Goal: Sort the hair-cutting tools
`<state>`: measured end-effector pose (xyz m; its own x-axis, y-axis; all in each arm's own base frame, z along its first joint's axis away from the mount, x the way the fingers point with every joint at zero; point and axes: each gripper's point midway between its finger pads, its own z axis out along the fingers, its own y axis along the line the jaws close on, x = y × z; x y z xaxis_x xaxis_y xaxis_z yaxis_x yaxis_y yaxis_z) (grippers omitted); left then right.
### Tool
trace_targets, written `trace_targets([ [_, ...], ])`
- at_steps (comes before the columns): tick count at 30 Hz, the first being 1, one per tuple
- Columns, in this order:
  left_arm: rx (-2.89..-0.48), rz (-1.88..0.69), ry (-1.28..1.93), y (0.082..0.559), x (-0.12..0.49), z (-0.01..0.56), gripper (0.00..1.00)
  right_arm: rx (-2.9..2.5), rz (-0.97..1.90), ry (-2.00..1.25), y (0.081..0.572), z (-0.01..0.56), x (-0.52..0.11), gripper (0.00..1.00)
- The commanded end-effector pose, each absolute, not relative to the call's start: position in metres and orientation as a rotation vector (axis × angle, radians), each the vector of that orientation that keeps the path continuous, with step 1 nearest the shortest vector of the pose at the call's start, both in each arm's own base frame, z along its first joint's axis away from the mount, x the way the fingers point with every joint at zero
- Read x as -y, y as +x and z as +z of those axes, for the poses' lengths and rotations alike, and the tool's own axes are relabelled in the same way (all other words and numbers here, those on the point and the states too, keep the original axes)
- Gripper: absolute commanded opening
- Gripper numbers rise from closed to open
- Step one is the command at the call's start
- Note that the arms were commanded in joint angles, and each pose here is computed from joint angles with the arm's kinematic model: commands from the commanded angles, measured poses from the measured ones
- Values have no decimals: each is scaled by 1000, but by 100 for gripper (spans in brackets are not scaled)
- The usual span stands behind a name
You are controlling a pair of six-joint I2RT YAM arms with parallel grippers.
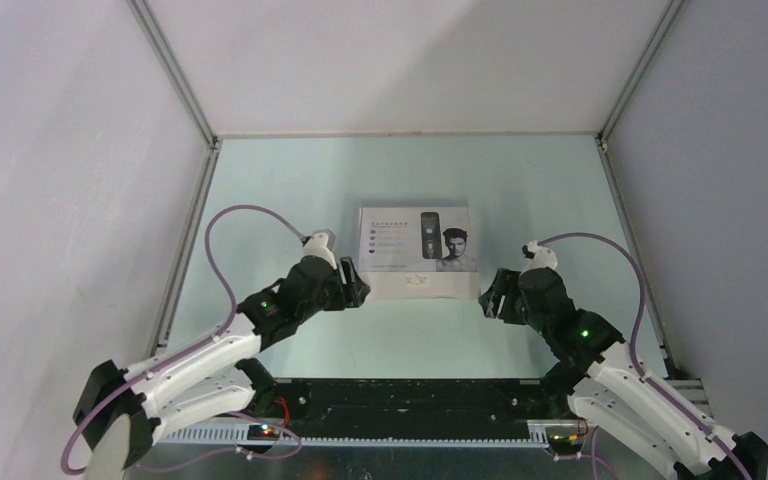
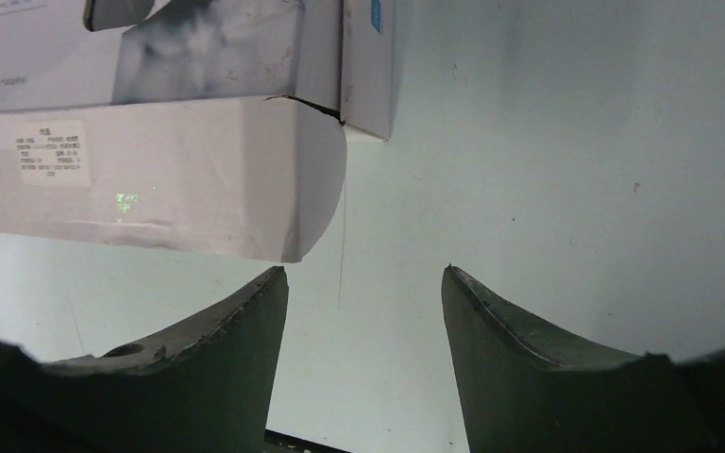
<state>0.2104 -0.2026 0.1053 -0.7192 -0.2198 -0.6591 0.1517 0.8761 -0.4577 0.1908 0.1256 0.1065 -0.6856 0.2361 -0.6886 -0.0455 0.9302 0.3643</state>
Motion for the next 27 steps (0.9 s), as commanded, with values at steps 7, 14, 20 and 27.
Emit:
trace_targets([
  [7,-2303,-842,-73,205,232,121,67,-2252,536,120,208,121,-145,66],
  [14,-2304,-840,-76,204,231,122,67,-2241,547,115,208,124,-146,66],
  [20,-2308,-786,-82,206,225,119,68,-2237,550,116,208,125,-146,66],
  [27,-2310,-683,-100,212,211,107,68,-2248,537,125,207,122,-144,65],
])
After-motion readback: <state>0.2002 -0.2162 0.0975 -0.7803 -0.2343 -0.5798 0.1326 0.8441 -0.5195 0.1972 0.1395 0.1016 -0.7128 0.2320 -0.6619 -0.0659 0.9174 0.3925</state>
